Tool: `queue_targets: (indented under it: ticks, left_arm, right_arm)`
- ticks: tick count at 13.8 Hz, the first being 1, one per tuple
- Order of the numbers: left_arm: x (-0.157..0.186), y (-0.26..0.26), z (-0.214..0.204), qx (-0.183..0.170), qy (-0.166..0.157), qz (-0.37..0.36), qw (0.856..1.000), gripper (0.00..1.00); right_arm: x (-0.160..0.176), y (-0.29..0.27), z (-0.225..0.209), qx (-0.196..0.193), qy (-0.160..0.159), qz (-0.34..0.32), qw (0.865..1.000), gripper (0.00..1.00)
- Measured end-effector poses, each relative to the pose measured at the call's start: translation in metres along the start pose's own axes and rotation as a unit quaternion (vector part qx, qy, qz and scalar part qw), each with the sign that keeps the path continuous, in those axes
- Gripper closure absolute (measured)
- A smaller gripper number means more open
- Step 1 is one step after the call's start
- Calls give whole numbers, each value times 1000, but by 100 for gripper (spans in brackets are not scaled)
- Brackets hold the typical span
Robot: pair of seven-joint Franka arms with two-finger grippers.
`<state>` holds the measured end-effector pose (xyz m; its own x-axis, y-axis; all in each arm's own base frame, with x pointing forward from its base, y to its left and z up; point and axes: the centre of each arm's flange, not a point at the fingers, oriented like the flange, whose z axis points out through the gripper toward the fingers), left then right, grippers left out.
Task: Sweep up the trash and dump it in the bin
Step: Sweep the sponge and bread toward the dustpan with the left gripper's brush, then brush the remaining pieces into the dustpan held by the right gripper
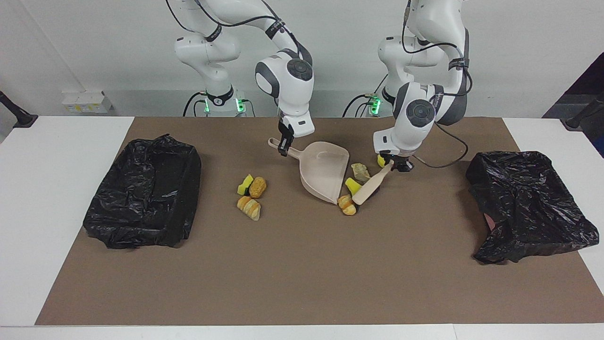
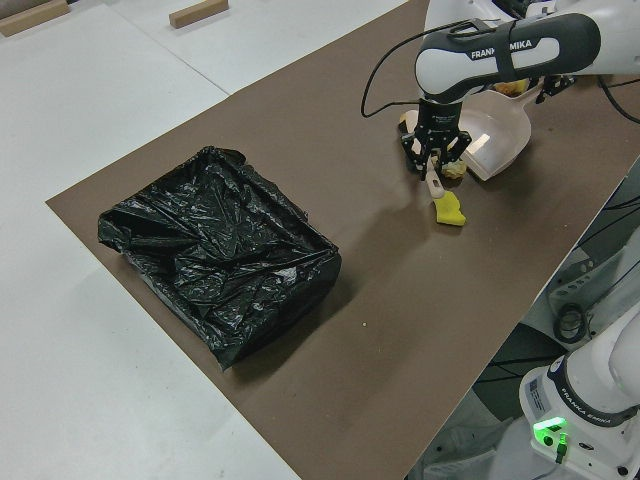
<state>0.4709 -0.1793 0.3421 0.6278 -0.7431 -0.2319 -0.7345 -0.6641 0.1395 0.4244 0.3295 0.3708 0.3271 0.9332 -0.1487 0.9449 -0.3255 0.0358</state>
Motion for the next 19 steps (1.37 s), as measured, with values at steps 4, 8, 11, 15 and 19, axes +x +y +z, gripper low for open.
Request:
queue_targets:
  ticks: [4, 8, 11, 15, 19]
  left_arm:
    - [6, 44, -9, -20, -21, -38, 999, 73]
    - [-5, 96, -55, -42, -6, -41, 998, 73]
    - [-33, 113, -92, -44, -14, -53, 998, 73]
    - [-48, 115, -94, -44, -38, -187, 981, 73]
    - [-72, 93, -72, -20, -72, -358, 931, 73]
  right_arm:
    - [-2, -2, 7, -4, -7, 4, 1000, 68]
    - [-2, -2, 7, -4, -7, 5, 1000, 68]
    - [-2, -2, 7, -4, -7, 6, 1000, 68]
    - [-2, -2, 8, -4, -7, 5, 1000, 68]
    - [2, 1, 11, -13, 6, -28, 1000, 68]
